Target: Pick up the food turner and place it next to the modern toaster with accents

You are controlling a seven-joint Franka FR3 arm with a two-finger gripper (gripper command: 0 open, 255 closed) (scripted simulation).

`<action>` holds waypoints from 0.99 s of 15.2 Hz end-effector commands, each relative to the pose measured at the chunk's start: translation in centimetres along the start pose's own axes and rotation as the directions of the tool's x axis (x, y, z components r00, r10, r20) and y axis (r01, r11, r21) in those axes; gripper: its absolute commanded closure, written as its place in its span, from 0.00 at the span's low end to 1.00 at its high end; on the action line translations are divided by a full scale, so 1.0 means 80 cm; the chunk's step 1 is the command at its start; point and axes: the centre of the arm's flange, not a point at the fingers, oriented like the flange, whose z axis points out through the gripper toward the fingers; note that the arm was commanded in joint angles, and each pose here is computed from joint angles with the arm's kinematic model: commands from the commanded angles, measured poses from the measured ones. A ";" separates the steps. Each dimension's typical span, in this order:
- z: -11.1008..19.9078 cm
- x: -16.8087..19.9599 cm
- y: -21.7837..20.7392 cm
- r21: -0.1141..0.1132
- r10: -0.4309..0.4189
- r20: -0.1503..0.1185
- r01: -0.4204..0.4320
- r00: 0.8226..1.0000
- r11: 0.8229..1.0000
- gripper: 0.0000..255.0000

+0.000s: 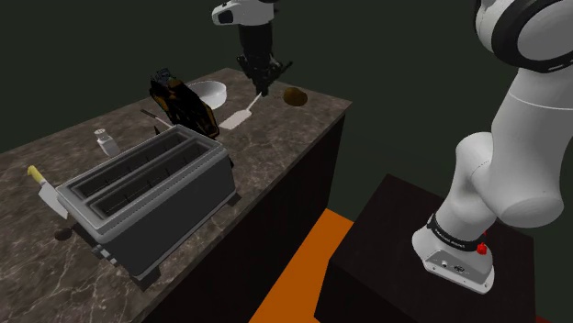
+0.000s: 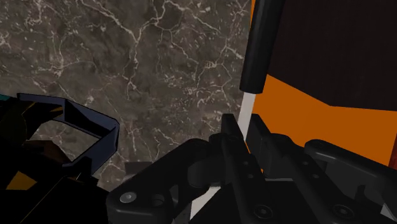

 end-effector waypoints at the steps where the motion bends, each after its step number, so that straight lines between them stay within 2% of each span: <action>1: 0.013 0.005 0.000 0.001 -0.004 -0.002 0.004 1.000 1.000 1.00; 15: 0.106 0.011 0.000 0.001 -0.004 -0.002 0.004 1.000 1.000 1.00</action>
